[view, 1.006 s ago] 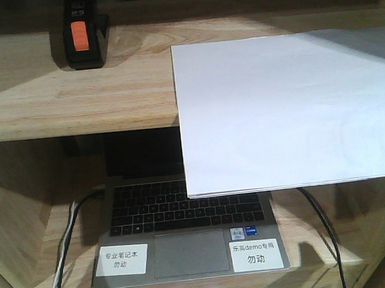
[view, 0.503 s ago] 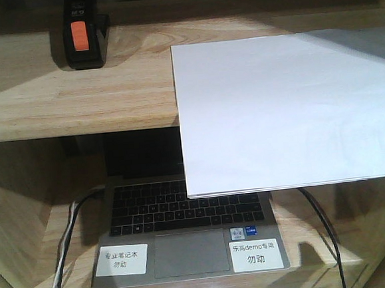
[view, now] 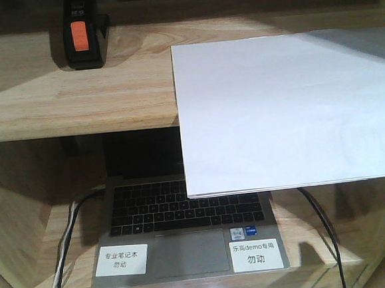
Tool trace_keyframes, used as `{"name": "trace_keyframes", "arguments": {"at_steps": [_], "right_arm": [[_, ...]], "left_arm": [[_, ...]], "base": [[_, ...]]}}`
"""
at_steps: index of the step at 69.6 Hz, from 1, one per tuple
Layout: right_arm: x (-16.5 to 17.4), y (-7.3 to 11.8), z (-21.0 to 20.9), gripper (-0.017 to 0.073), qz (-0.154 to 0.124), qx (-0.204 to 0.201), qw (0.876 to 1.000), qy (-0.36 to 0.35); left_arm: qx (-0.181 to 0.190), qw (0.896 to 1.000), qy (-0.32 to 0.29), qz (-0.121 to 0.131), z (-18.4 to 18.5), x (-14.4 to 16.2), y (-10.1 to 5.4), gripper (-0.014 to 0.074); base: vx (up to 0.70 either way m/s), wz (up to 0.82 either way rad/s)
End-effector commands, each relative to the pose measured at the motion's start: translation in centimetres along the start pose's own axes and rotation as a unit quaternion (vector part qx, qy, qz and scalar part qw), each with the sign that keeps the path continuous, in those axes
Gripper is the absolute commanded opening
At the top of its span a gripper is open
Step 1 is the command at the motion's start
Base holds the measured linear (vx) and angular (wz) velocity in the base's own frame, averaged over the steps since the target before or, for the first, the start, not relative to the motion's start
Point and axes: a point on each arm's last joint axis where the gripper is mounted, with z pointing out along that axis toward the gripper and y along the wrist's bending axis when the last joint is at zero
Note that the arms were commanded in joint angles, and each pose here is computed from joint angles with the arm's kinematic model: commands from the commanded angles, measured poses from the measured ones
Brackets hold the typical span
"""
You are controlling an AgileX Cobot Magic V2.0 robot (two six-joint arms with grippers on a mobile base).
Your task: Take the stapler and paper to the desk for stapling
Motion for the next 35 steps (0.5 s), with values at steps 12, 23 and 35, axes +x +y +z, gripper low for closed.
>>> {"name": "trace_keyframes", "arguments": {"at_steps": [12,23,35], "right_arm": [[-0.7,0.0,-0.1,-0.0010,-0.005,-0.002,0.999,-0.039],[-0.7,0.0,-0.1,-0.0010,-0.005,-0.002,0.999,-0.039],[-0.7,0.0,-0.1,-0.0010,-0.005,-0.002,0.999,-0.039]], "left_arm": [[0.006,0.999,0.042,-0.007,3.4,-8.2,-0.5,-0.0006],[0.006,0.994,0.111,-0.006,5.5,-9.8,-0.6,-0.0006],[0.005,0.991,0.136,-0.006,6.6,-9.0,-0.6,-0.0006]], "base": [[0.00,0.00],[0.00,0.00],[0.00,0.00]]}}
